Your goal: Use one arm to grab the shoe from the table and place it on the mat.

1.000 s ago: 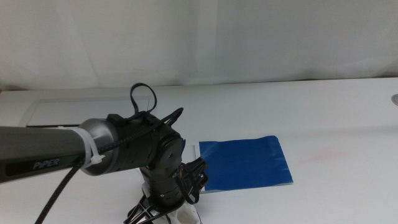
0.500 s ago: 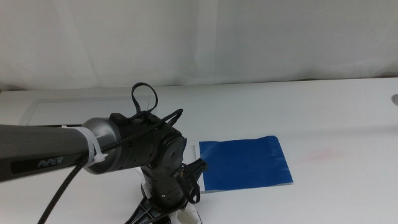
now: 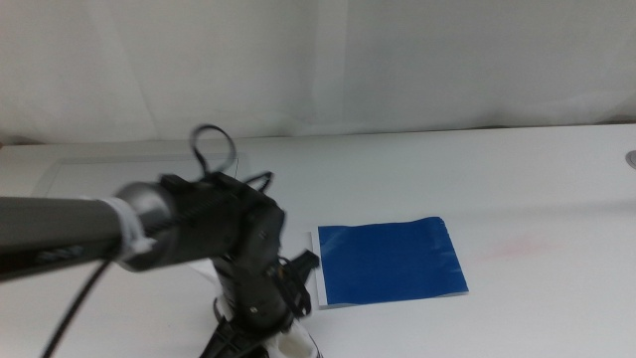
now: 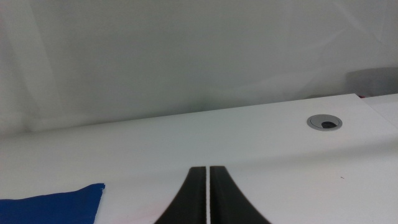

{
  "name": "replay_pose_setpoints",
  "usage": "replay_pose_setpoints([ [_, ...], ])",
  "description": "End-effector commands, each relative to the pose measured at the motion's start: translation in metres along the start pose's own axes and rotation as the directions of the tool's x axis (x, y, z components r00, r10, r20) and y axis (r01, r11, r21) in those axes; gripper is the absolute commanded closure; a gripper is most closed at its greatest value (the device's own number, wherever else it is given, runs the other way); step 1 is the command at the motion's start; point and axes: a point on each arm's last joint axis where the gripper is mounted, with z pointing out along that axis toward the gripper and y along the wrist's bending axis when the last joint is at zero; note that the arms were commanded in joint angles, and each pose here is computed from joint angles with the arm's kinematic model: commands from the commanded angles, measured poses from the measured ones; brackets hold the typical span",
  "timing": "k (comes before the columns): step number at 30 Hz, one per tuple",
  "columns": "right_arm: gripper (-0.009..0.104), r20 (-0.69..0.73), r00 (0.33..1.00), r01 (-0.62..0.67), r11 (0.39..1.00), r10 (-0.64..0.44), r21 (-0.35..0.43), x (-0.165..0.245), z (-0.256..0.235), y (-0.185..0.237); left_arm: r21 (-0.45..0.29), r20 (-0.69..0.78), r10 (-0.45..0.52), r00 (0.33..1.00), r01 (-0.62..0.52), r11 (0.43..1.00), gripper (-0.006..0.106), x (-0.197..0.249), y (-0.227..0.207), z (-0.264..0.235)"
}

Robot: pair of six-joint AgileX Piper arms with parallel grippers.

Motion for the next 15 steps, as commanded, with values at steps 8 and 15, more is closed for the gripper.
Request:
replay_pose_setpoints([
  [8,0.097,-0.03,0.999,0.018,1.0,-0.018,0.005,0.013,0.001,-0.001,0.121,-0.068,-0.21,0.975,0.217,0.969,0.103,-0.023,0.012,-0.054],
  [15,0.097,-0.03,0.999,0.018,1.0,-0.018,0.005,0.013,0.001,-0.001,0.179,0.01,-0.268,0.963,0.262,0.948,0.103,-0.029,0.007,-0.085],
])
